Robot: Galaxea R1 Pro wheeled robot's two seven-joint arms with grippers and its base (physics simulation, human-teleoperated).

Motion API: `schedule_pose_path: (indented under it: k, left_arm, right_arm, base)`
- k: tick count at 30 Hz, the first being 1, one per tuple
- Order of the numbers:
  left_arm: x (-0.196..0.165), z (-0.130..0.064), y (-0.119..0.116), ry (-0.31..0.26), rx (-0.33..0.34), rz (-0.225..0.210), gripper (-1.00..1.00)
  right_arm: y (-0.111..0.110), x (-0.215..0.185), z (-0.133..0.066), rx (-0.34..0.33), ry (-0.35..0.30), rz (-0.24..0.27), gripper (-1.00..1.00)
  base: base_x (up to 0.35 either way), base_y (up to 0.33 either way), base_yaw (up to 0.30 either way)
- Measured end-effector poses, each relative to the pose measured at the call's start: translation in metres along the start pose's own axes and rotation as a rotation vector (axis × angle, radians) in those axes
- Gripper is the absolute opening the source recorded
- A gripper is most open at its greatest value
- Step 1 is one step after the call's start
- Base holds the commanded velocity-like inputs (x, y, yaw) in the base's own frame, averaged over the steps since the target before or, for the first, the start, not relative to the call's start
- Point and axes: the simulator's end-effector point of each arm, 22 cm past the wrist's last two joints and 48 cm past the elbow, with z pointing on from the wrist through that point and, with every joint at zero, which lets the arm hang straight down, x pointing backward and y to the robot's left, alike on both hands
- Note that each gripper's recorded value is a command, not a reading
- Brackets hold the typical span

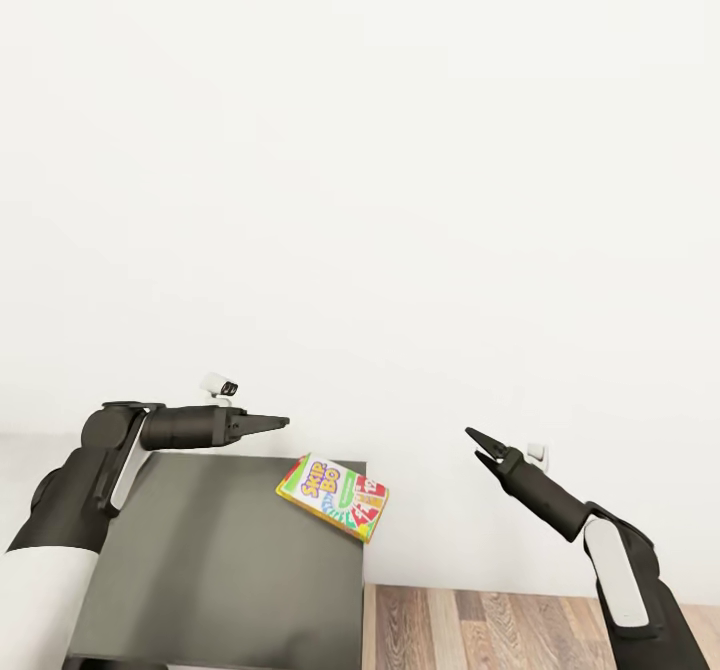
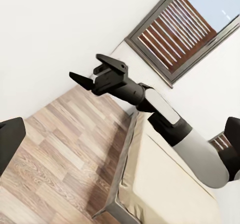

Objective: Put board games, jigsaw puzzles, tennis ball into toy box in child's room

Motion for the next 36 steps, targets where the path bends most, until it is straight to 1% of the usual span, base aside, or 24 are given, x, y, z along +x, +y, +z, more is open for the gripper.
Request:
schedule_pose_path:
  k: [2, 6, 9, 11, 14, 19, 27, 36]
  left_arm:
    - [0.000, 0.000, 0.000, 0.000, 0.000, 0.003, 1.00]
    - [0.001, 0.000, 0.000, -0.001, 0.001, 0.010, 1.00]
    - [0.001, 0.001, 0.000, -0.001, 0.002, 0.015, 1.00]
    - [0.002, 0.001, 0.001, -0.001, 0.002, 0.018, 1.00]
    - [0.002, 0.001, 0.001, -0.002, 0.002, 0.023, 1.00]
    - [0.004, 0.001, 0.002, -0.003, 0.002, 0.031, 1.00]
    - [0.015, 0.014, 0.004, 0.024, 0.020, 0.030, 1.00]
    - [0.021, 0.017, 0.012, 0.026, 0.024, 0.031, 1.00]
  right_arm:
    - [-0.007, 0.000, -0.001, 0.010, -0.003, 0.001, 1.00]
    - [-0.030, -0.004, -0.007, 0.051, -0.008, -0.007, 1.00]
    - [-0.046, -0.004, -0.011, 0.077, -0.013, -0.001, 1.00]
    - [-0.053, -0.002, -0.012, 0.086, -0.013, 0.005, 1.00]
    - [-0.058, -0.001, -0.013, 0.090, -0.013, 0.009, 1.00]
    - [-0.061, 0.000, -0.012, 0.086, -0.015, 0.007, 1.00]
    - [-0.068, 0.003, -0.010, 0.088, -0.013, 0.007, 1.00]
    - [-0.077, 0.007, -0.008, 0.086, -0.013, 0.008, 1.00]
  base:
    - [0.000, 0.000, 0.000]
    - [0.000, 0.000, 0.000]
    - [0.000, 0.000, 0.000]
    - [0.000, 0.000, 0.000]
    - [0.000, 0.000, 0.000]
    - [0.000, 0.000, 0.000]
    - [0.000, 0.000, 0.000]
    - [0.000, 0.000, 0.000]
